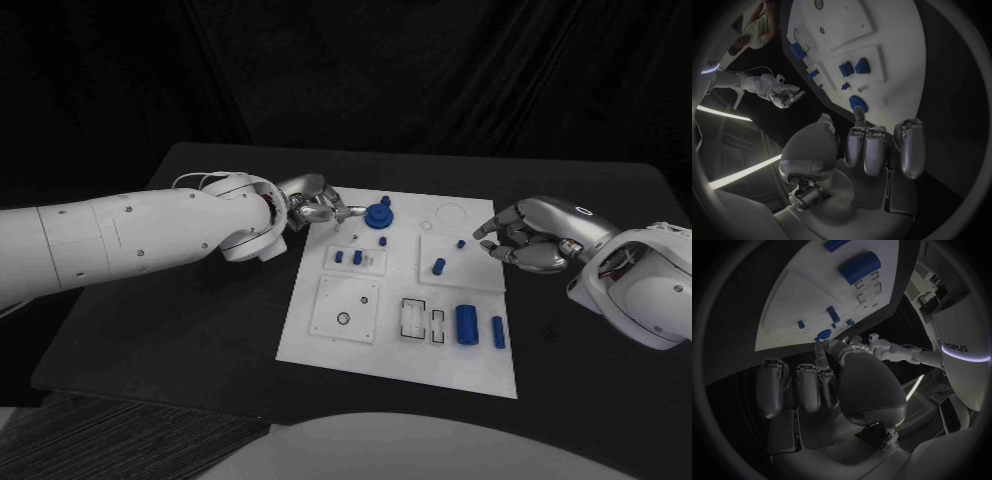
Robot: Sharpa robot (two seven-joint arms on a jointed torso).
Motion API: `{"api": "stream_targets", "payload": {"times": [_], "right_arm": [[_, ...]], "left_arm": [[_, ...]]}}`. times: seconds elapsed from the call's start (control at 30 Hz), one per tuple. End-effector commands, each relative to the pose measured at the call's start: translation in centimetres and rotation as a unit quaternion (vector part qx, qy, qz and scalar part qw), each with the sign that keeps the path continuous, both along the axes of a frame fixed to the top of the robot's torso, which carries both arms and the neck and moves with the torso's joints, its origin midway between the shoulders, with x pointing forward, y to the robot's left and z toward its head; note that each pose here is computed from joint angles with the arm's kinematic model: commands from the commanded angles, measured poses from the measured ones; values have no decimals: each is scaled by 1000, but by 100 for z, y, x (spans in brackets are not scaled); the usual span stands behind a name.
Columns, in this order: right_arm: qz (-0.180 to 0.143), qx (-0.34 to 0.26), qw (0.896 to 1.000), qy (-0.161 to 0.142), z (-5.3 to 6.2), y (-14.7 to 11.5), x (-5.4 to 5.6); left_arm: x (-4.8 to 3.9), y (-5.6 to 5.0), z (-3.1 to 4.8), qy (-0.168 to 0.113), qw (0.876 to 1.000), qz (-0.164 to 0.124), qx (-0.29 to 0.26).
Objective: Assemble the parts on the task board
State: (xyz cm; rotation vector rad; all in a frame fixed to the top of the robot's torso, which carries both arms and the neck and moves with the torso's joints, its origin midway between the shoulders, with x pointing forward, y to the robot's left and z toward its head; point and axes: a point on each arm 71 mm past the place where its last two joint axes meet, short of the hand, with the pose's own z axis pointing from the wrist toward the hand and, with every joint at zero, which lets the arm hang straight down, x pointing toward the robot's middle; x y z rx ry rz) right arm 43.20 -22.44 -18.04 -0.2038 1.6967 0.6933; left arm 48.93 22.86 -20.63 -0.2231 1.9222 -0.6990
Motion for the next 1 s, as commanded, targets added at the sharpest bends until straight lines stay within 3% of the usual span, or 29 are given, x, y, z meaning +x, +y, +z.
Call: {"api": "stream_targets", "payload": {"times": [0.03,0.23,0.43,0.5,0.63,1.0], "right_arm": [[-7,7,1000,-10,19,-7,-7],[-6,9,1000,-12,23,-5,-6],[-3,9,1000,-12,19,6,-1],[-3,9,1000,-11,17,7,-1],[-2,10,1000,-11,16,6,-2],[-1,7,1000,-8,8,5,4]], "left_arm": [[30,-90,238,-146,986,-61,-54],[95,-195,292,-217,966,-138,-23],[167,-307,243,-242,951,-189,33],[174,-374,210,-253,941,-215,66],[166,-470,169,-261,929,-244,96],[128,-637,80,-252,915,-283,136]]}}
